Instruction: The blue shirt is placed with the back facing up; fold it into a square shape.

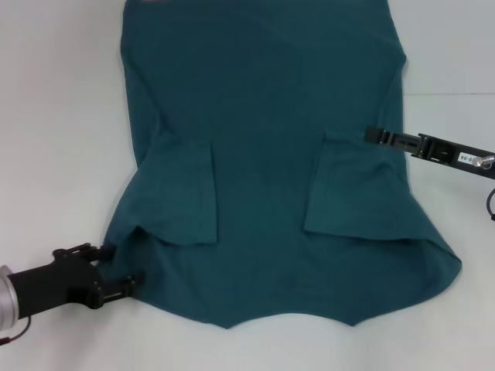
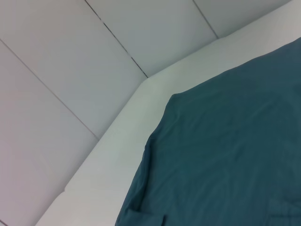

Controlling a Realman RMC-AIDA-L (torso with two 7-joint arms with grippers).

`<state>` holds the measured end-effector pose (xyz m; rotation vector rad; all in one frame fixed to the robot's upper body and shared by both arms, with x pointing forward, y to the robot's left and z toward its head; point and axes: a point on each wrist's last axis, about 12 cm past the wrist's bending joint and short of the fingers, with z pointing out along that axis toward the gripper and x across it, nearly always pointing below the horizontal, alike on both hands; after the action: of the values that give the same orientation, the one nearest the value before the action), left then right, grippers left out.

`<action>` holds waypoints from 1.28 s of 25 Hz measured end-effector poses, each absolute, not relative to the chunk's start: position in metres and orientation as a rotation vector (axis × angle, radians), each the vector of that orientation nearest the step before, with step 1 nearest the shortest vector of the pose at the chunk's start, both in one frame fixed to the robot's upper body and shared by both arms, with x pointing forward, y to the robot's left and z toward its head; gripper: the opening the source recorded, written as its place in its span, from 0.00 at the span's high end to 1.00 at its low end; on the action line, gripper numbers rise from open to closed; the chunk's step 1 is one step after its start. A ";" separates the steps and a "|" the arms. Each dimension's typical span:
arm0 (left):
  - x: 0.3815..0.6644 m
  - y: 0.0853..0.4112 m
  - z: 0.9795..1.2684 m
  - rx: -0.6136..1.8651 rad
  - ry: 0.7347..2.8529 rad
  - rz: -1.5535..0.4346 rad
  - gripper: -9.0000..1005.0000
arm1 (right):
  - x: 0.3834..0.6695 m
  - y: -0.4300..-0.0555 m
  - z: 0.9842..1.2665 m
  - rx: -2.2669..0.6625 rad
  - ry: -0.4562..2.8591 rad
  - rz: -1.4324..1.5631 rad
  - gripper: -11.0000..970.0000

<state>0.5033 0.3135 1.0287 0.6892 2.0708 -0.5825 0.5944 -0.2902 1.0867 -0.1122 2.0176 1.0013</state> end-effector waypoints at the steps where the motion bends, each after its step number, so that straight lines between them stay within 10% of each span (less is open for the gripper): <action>1: 0.504 0.311 1.029 0.698 2.068 -0.591 0.25 | 0.594 -0.291 1.087 -0.111 2.017 1.001 0.06; 26: 0.519 0.299 1.039 0.736 2.076 -0.626 0.27 | 0.591 -0.299 1.085 -0.080 2.009 0.984 0.07; 32: 0.519 0.301 1.040 0.734 2.084 -0.611 0.54 | 0.591 -0.299 1.085 -0.080 2.009 0.985 0.07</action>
<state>0.5186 0.3013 1.0399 0.7343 2.0840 -0.6114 0.5911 -0.2990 1.0847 -0.0803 2.0091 0.9849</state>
